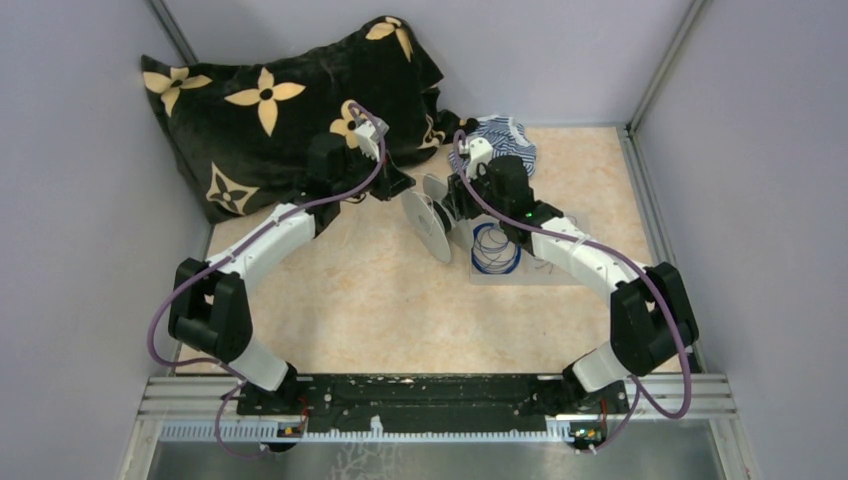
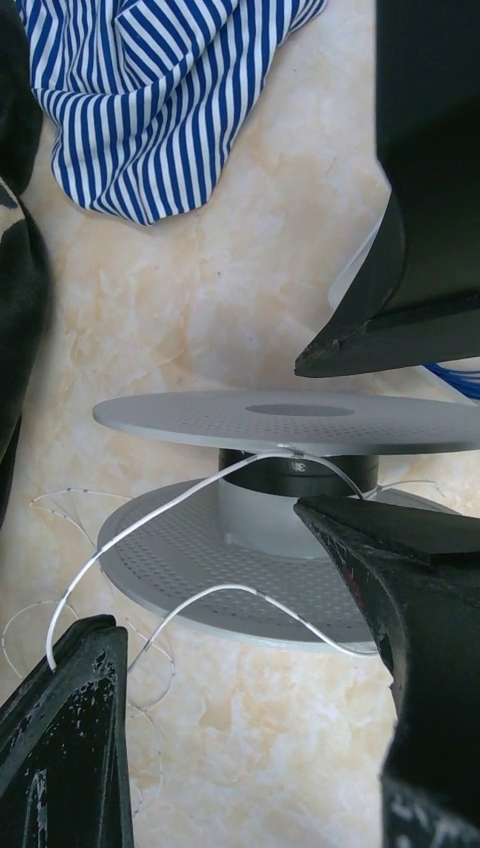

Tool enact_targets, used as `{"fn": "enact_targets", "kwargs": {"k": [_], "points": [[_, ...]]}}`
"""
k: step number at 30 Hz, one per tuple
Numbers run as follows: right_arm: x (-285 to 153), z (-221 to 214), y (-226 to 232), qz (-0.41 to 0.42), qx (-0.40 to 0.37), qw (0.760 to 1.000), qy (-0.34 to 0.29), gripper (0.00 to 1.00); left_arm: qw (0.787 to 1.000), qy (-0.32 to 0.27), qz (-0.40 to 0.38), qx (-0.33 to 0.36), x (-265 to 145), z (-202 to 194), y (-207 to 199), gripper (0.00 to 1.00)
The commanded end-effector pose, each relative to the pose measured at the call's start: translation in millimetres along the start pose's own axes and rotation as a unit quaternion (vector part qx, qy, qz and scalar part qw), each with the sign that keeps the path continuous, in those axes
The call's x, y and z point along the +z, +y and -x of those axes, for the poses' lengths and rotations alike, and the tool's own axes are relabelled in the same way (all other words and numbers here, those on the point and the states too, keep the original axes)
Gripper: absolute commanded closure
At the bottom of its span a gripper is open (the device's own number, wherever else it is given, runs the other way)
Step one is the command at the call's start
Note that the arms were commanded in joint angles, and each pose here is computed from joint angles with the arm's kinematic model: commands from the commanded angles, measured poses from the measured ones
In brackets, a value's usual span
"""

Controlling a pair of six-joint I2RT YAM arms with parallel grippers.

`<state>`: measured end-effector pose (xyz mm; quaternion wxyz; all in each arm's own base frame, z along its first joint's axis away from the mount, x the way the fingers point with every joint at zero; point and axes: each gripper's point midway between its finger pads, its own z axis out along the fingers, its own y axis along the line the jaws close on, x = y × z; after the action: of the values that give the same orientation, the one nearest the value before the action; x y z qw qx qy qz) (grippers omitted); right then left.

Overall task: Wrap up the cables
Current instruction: Pick up the cable reel from the center of the board.

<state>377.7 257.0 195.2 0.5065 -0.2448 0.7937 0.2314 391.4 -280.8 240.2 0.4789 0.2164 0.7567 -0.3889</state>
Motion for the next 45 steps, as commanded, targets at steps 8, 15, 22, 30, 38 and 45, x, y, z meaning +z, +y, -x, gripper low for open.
{"fn": "enact_targets", "kwargs": {"k": [8, 15, 22, 30, 38, 45], "points": [[5.4, 11.0, -1.5, -0.021, -0.030, 0.999, -0.013, 0.55, 1.000, -0.015, -0.009, 0.017, -5.3, 6.8, -9.0, 1.00], [6.5, 3.1, -5.1, -0.030, -0.049, 0.998, -0.005, 0.57, 0.999, -0.012, -0.006, 0.029, -4.8, 2.7, -5.4, 1.00], [5.2, 4.2, -4.9, -0.033, -0.066, 0.997, -0.010, 0.60, 0.999, -0.015, -0.002, 0.042, -4.4, 3.9, -3.1, 1.00], [3.9, 4.5, -1.0, -0.034, -0.083, 0.996, -0.012, 0.65, 0.999, -0.016, -0.002, 0.048, -3.8, 4.7, -2.3, 1.00], [3.0, 3.5, -3.1, -0.045, -0.093, 0.995, -0.013, 0.73, 0.998, -0.018, 0.005, 0.066, -3.4, 6.2, 1.3, 1.00], [3.0, 5.3, -1.0, -0.046, -0.096, 0.994, -0.014, 0.82, 0.997, -0.017, 0.007, 0.077, -2.7, 4.8, 3.4, 1.00]]}}
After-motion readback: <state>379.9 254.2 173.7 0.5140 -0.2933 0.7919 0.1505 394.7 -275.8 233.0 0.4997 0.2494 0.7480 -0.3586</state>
